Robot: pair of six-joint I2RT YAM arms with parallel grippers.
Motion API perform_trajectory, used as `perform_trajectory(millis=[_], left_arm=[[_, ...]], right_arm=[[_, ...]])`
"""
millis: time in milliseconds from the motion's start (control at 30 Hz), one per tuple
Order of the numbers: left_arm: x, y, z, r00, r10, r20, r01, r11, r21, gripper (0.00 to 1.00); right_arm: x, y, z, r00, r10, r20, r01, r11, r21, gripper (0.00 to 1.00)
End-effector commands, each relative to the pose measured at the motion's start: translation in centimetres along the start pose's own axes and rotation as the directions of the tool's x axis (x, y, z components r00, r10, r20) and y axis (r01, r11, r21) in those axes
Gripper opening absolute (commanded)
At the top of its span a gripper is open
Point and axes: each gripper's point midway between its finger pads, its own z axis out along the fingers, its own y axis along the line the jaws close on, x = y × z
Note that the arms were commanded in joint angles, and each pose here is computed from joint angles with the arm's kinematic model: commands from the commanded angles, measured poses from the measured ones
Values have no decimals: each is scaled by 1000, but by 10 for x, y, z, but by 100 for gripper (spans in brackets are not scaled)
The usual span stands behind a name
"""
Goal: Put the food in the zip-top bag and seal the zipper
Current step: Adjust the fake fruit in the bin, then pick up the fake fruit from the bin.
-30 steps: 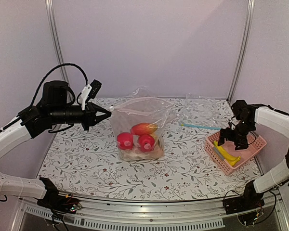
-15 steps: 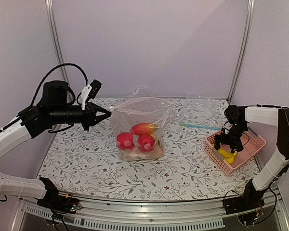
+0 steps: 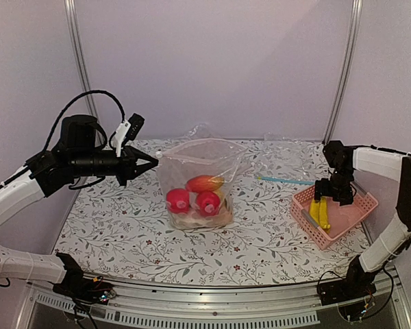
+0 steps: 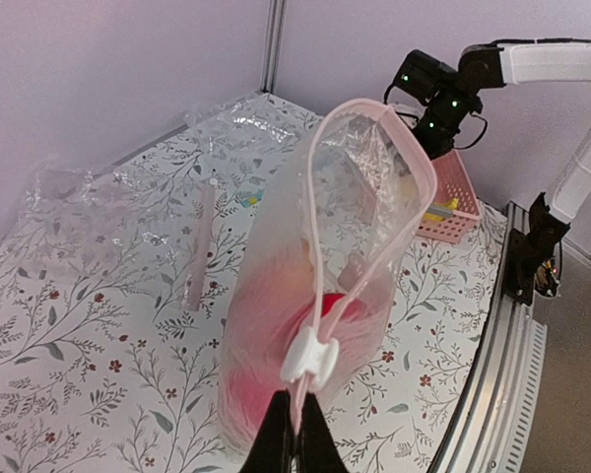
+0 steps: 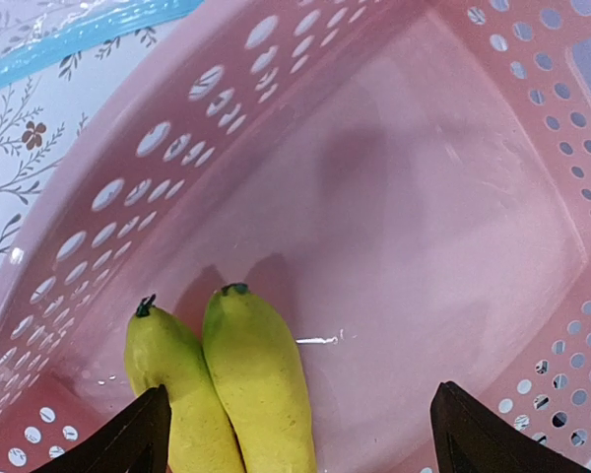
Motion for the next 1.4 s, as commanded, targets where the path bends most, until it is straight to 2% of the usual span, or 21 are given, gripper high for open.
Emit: perform_trajectory(millis=[0, 300, 533, 967, 1367], left_arm=[[-7, 2, -3, 1000, 14, 22, -13, 1000, -8, 0], [-7, 1, -2, 1000, 9, 23, -9, 1000, -1, 0], [-9, -1, -4, 999, 9, 32, -9, 1000, 5, 0], [-10, 0, -7, 999, 14, 36, -13, 1000, -6, 0], [-10, 1, -8, 999, 20, 36, -19, 1000, -14, 0]], right_arm=[[-18, -14, -15, 994, 63, 86, -66, 997, 40, 92], [9, 16, -47, 990, 119, 70, -100, 968, -228, 99], [33, 11, -21, 992, 124, 21, -119, 979, -166, 98], [27, 27, 10, 998, 60, -18, -61, 994, -90, 95], [24, 24, 29, 998, 57, -20, -57, 998, -30, 82]])
